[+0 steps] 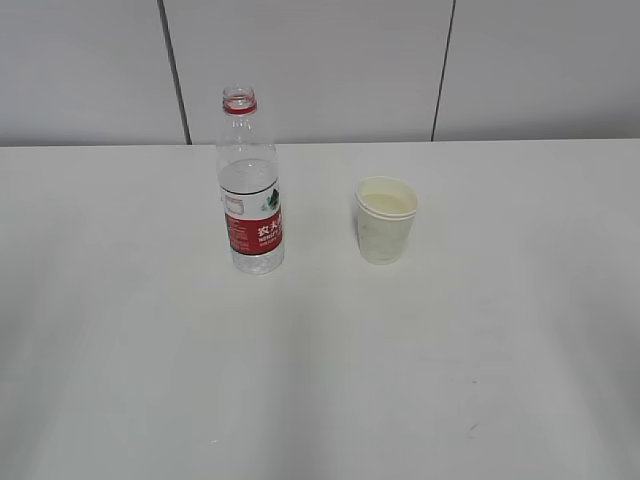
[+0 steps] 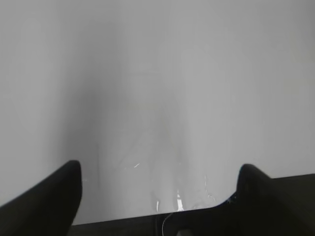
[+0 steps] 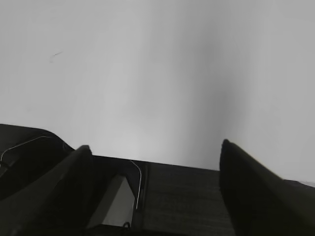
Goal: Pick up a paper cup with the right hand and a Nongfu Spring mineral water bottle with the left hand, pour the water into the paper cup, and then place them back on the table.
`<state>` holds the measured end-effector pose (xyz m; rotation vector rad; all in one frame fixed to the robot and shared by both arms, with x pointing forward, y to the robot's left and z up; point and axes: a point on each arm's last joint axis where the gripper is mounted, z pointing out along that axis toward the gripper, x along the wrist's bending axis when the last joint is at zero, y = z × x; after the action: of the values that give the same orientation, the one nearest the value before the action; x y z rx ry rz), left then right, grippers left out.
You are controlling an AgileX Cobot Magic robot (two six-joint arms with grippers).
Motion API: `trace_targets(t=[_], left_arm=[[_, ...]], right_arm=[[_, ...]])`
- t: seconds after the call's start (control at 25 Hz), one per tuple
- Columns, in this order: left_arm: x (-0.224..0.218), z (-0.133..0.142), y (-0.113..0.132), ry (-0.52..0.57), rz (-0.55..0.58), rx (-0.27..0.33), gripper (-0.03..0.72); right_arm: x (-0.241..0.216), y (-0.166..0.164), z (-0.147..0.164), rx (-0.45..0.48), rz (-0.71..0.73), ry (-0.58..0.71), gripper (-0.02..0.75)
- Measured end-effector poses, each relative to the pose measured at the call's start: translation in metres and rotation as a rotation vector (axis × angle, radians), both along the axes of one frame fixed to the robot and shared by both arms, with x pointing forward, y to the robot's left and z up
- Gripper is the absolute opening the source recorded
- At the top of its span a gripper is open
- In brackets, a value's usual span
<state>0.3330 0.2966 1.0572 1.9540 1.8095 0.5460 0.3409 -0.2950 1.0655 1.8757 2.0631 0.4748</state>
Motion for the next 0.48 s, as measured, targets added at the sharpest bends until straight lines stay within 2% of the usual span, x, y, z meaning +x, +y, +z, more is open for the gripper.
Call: trace_targets(t=[0.24, 0.48], left_arm=[[-0.029, 0.001, -0.001, -0.162, -0.002, -0.027, 0.560], [-0.058, 0.011, 0.000, -0.355, -0.003, -0.033, 0.554]], right_arm=[[-0.040, 0.000, -0.018, 0.001, 0.000, -0.098, 0.588], [-0.070, 0.000, -0.025, 0.002, 0.000, -0.268, 0.588]])
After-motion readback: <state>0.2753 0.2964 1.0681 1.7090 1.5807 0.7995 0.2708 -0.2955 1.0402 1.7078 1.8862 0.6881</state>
